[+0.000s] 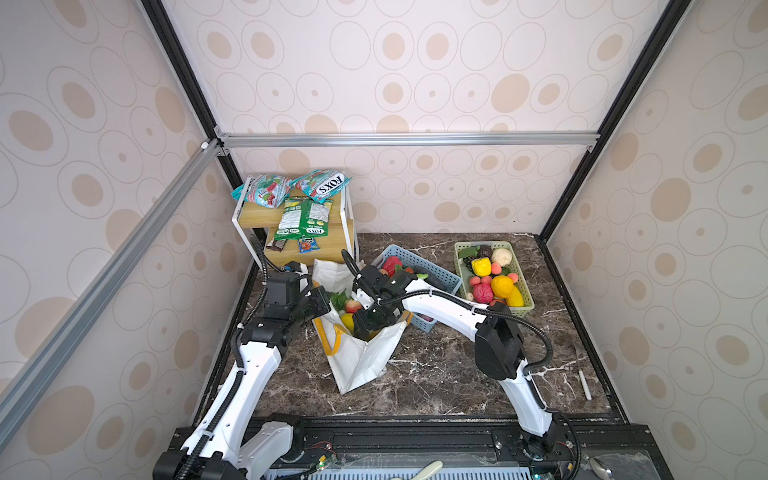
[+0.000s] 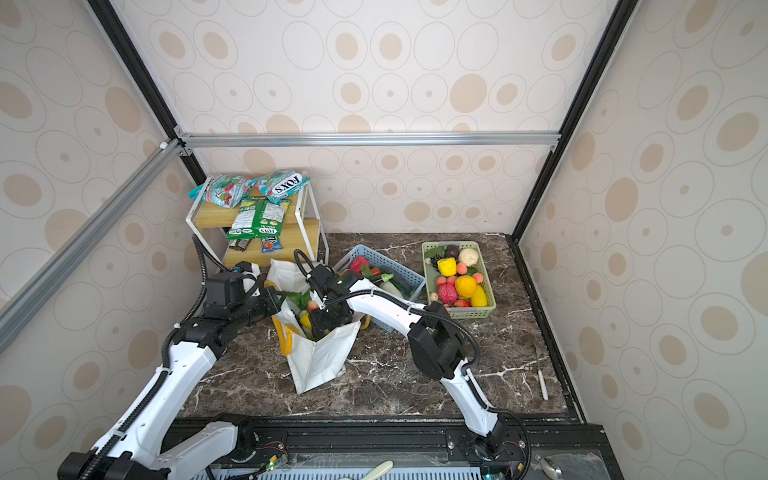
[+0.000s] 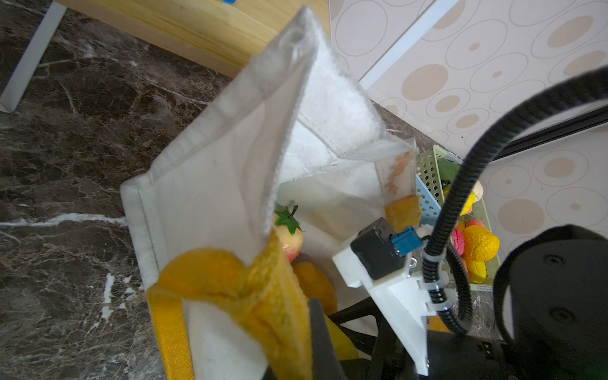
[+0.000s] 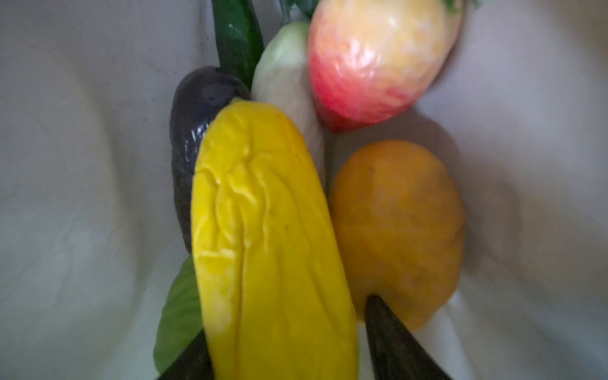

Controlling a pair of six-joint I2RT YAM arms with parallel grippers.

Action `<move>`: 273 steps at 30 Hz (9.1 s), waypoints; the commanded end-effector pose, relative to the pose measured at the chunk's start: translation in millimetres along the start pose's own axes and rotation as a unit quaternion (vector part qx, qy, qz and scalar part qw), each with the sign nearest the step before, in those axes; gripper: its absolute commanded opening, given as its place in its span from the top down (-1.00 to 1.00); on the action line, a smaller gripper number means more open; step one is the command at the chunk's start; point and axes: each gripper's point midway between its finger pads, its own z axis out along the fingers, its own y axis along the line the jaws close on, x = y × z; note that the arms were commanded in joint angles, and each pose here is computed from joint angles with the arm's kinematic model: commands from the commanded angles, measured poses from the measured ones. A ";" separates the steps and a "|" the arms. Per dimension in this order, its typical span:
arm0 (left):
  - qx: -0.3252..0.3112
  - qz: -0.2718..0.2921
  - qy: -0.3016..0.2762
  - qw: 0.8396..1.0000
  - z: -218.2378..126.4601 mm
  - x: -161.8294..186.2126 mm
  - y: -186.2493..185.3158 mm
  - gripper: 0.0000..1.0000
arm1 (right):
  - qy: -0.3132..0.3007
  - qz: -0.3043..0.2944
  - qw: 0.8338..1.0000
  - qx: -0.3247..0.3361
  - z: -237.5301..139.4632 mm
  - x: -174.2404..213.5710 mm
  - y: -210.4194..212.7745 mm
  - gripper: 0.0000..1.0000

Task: Place the food into the grocery bag and tie it
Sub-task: 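Raise the right gripper out of the bag and move it over the fruit basket, then lower the open right gripper into the fruit basket onto the red-yellow peach, then close the right gripper on the peach and lift it, then carry the peach over the tote bag opening with the right gripper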

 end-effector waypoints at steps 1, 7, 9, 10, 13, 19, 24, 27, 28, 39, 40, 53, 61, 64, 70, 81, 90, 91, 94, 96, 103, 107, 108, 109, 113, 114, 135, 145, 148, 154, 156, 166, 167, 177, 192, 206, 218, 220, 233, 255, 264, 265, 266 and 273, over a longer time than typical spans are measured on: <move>0.006 0.008 -0.034 0.999 -9.4 -14.0 -4.2 1.00 | -0.022 -0.012 1.000 0.018 -37.6 -4.6 -0.2 -0.32; 0.003 0.007 -0.031 0.999 -8.9 -10.8 -1.7 1.00 | -0.057 -0.020 0.998 0.018 -76.0 -18.5 2.0 -0.35; 0.002 0.007 -0.030 1.000 -8.7 -10.0 -1.2 1.00 | -0.068 -0.020 0.997 0.021 -89.8 -23.6 -0.4 -0.35; 0.002 0.007 -0.030 1.000 -8.4 -10.0 -1.1 1.00 | -0.074 -0.019 0.997 0.023 -96.1 -25.7 -2.0 -0.35; 0.002 0.007 -0.029 1.000 -8.3 -9.5 -1.0 1.00 | -0.097 -0.015 0.995 0.027 -118.2 -34.1 -8.5 -0.35; 0.002 0.006 -0.028 1.000 -7.7 -8.4 -0.3 1.00 | -0.138 -0.001 0.990 0.037 -154.8 -45.8 -27.8 -0.36; 0.002 0.007 -0.026 1.000 -6.7 -8.5 -0.7 1.00 | -0.158 0.025 0.985 0.061 -180.9 -50.6 -59.9 -0.36; 0.001 0.009 -0.026 1.000 -6.6 -9.8 -0.9 1.00 | -0.166 0.044 0.981 0.088 -191.7 -51.0 -88.0 -0.37; 0.001 0.009 -0.025 1.000 -6.7 -9.9 -1.1 1.00 | -0.166 0.051 0.980 0.095 -194.6 -50.6 -96.8 -0.37; -0.003 0.010 -0.025 1.000 -6.3 -13.0 -1.6 1.00 | -0.167 0.116 0.960 0.190 -220.9 -32.7 -196.7 -0.45; -0.003 0.010 -0.027 1.000 -6.9 -13.9 -2.1 1.00 | -0.166 0.122 0.959 0.197 -221.3 -30.5 -204.0 -0.45; 0.005 0.005 -0.038 0.999 -10.0 -18.2 -5.4 1.00 | -0.119 0.184 0.932 0.290 -208.4 -4.9 -302.7 -0.46; 0.003 0.005 -0.037 0.999 -11.1 -17.2 -4.6 1.00 | -0.095 0.192 0.926 0.309 -192.3 -1.6 -331.3 -0.45; 0.001 0.004 -0.039 0.999 -11.8 -16.6 -3.3 1.00 | -0.085 0.198 0.924 0.316 -186.2 -0.2 -340.4 -0.40; 0.001 0.005 -0.038 0.999 -12.5 -15.3 -3.0 1.00 | -0.070 0.211 0.915 0.338 -182.7 5.7 -365.1 -0.20; 0.000 0.005 -0.035 0.999 -9.9 -15.3 -2.8 1.00 | -0.053 0.221 0.913 0.337 -161.7 6.6 -384.4 0.13; -0.003 0.003 -0.035 0.999 -9.5 -14.7 -1.4 1.00 | -0.039 0.225 0.920 0.319 -145.7 9.5 -384.7 0.17; -0.003 0.004 -0.035 0.999 -9.6 -15.1 -1.6 1.00 | -0.038 0.224 0.920 0.319 -144.2 9.3 -385.5 0.17; -0.003 0.004 -0.033 0.999 -8.8 -15.5 -1.9 1.00 | -0.037 0.224 0.921 0.317 -141.1 7.7 -386.5 0.17; -0.003 0.005 -0.032 0.999 -8.1 -16.0 -2.2 1.00 | -0.037 0.226 0.922 0.313 -137.5 7.1 -387.1 0.18; -0.003 0.008 -0.035 0.999 -9.4 -20.8 -4.8 1.00 | -0.032 0.237 0.911 0.336 -126.7 10.9 -400.4 0.16; -0.004 0.010 -0.035 0.999 -10.2 -22.8 -6.0 1.00 | -0.040 0.235 0.904 0.354 -124.4 9.5 -409.3 0.16; -0.003 0.010 -0.037 0.999 -10.5 -23.7 -6.2 1.00 | -0.041 0.234 0.904 0.355 -123.1 9.4 -410.5 0.16; -0.003 0.010 -0.036 0.999 -10.1 -23.2 -6.2 1.00 | -0.043 0.231 0.904 0.356 -121.7 8.1 -412.0 0.16; -0.005 0.009 -0.034 0.999 -9.4 -23.3 -5.9 1.00 | -0.046 0.229 0.903 0.361 -115.9 7.6 -416.7 0.09; -0.004 0.010 -0.035 0.999 -10.1 -24.0 -6.6 1.00 | -0.045 0.229 0.902 0.363 -114.3 8.7 -417.9 0.07; -0.009 0.002 -0.041 0.999 -15.6 -20.6 -2.9 1.00 | -0.051 0.242 0.904 0.349 -87.6 7.6 -425.8 -0.22; -0.011 0.000 -0.047 0.999 -20.7 -21.2 -2.4 1.00 | -0.029 0.254 0.913 0.319 -69.6 12.9 -420.7 -0.34; -0.010 0.000 -0.049 0.999 -21.1 -21.5 -2.7 1.00 | -0.020 0.257 0.914 0.314 -66.4 16.2 -420.0 -0.35; -0.011 0.000 -0.049 0.999 -21.3 -21.6 -2.6 1.00 | -0.011 0.264 0.909 0.322 -66.7 24.9 -422.3 -0.15; -0.010 0.000 -0.050 0.999 -21.5 -21.6 -2.8 1.00 | -0.013 0.266 0.908 0.323 -67.8 26.3 -422.5 -0.09; -0.009 0.001 -0.051 0.999 -20.8 -22.5 -3.2 1.00 | -0.035 0.268 0.907 0.324 -82.6 19.8 -420.8 0.00; -0.009 0.001 -0.050 0.999 -20.6 -22.2 -3.1 1.00 | -0.037 0.267 0.907 0.324 -84.7 18.8 -419.7 0.00; -0.008 -0.002 -0.050 0.999 -19.2 -20.9 -2.9 1.00 | -0.078 0.263 0.907 0.319 -113.6 5.7 -408.2 0.03; -0.006 -0.002 -0.049 0.999 -18.4 -21.1 -3.3 1.00 | -0.101 0.260 0.910 0.308 -139.3 2.7 -392.0 0.03; -0.003 -0.001 -0.050 0.999 -21.0 -23.2 -6.0 1.00 | -0.127 0.255 0.913 0.292 -173.1 4.5 -368.4 0.04; 0.002 0.000 -0.048 0.999 -19.9 -22.8 -7.8 1.00 | -0.171 0.245 0.921 0.248 -208.0 -6.7 -332.7 0.04; 0.003 0.001 -0.048 0.999 -19.6 -23.2 -7.9 1.00 | -0.175 0.245 0.922 0.243 -212.1 -8.3 -328.4 0.04; 0.006 -0.001 -0.050 0.999 -19.0 -21.2 -7.5 1.00 | -0.191 0.227 0.929 0.219 -227.2 -14.5 -295.2 0.04; 0.009 0.003 -0.047 0.999 -16.5 -20.6 -8.0 1.00 | -0.222 0.148 0.947 0.180 -240.1 -40.1 -203.3 0.03; 0.010 0.004 -0.048 0.999 -17.3 -21.0 -8.7 1.00 | -0.234 0.114 0.952 0.161 -241.1 -49.7 -163.6 0.03; 0.010 0.004 -0.047 0.999 -17.0 -20.8 -8.7 1.00 | -0.234 0.111 0.953 0.158 -239.9 -50.3 -158.8 0.03; 0.010 0.004 -0.048 0.999 -17.2 -21.2 -8.9 1.00 | -0.235 0.108 0.953 0.156 -239.6 -51.1 -154.8 0.03; 0.013 0.006 -0.047 0.999 -16.8 -21.4 -10.2 1.00 | -0.235 0.083 0.958 0.142 -234.5 -51.0 -123.2 0.03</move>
